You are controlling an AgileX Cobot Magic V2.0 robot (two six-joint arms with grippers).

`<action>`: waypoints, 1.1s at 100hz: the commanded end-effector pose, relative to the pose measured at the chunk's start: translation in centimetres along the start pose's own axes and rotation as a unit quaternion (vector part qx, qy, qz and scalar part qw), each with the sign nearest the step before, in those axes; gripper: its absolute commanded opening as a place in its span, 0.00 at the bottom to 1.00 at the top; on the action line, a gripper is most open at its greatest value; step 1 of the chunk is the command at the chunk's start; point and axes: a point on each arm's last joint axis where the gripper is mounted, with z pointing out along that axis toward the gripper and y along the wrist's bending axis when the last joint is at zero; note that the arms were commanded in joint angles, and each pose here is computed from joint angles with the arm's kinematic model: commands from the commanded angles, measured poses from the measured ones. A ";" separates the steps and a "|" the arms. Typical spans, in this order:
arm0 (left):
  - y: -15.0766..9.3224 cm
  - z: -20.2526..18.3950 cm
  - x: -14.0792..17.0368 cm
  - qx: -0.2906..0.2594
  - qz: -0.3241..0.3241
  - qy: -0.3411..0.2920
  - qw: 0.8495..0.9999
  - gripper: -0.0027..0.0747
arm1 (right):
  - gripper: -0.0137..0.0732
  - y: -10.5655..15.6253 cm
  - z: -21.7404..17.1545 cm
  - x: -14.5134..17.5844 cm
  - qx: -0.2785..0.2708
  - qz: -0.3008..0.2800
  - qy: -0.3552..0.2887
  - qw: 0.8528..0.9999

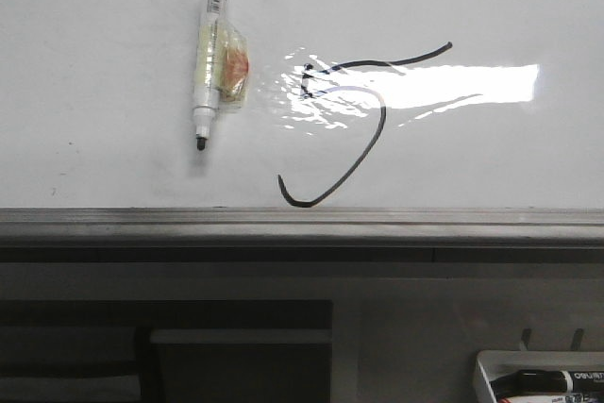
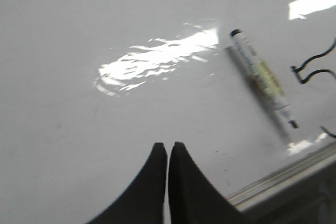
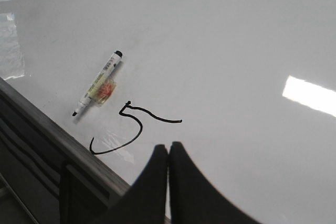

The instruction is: Write number 5 on whiteboard

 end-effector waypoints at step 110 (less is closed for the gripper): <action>0.5 -0.7 5.6 -0.122 -0.093 0.058 0.986 0.01 | 0.11 -0.2 -0.1 -1.2 0.007 -0.010 -0.038 0.999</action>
